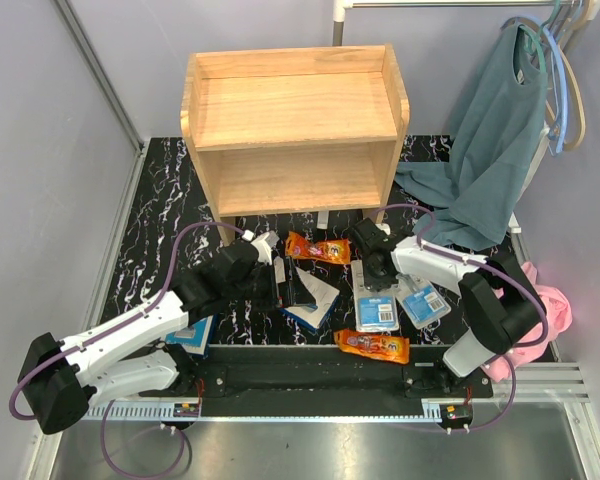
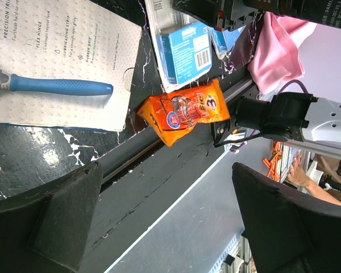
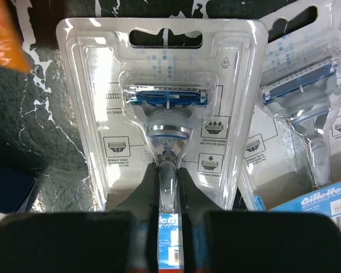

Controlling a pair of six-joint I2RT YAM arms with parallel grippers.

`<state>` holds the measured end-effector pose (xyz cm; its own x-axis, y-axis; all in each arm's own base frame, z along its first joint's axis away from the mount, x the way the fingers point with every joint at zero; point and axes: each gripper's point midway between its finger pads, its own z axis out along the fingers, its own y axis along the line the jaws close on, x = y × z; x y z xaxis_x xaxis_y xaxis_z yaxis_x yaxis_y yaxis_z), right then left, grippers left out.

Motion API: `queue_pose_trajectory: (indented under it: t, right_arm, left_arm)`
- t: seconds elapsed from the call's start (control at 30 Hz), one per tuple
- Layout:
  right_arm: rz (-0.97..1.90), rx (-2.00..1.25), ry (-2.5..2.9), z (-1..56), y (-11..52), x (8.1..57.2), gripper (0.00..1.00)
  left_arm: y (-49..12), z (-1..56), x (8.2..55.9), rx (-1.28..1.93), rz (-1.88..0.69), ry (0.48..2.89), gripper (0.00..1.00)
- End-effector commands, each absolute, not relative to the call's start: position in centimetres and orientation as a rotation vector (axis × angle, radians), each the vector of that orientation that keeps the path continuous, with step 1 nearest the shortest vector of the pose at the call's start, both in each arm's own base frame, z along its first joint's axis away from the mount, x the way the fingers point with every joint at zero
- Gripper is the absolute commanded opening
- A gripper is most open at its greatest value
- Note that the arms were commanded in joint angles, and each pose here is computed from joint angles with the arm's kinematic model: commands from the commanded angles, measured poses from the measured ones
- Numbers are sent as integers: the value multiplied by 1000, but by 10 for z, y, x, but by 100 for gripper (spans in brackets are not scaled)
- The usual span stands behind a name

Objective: Place and organize the shaving razors onto the shelf

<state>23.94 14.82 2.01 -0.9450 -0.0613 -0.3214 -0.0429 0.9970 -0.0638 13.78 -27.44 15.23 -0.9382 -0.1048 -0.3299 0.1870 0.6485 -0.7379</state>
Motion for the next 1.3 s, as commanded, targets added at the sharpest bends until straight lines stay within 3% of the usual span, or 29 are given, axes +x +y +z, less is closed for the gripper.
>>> queue_pose_trajectory:
  t: [0.0, 0.37, 0.83, 1.27]
  right_arm:
    - [-23, -49, 2805, 24, 151, 238, 2]
    - [120, 28, 2612, 82, 156, 252, 0]
    - [391, 116, 2403, 155, 153, 227, 0]
    - [536, -28, 2370, 193, 226, 210, 0]
  left_arm:
    - [-278, 162, 144, 68, -1201, 2465, 99]
    - [-276, 167, 143, 78, -1211, 2438, 99]
    - [-277, 186, 138, 126, -1292, 2334, 99]
    - [-320, 206, 123, 264, -1371, 2290, 99]
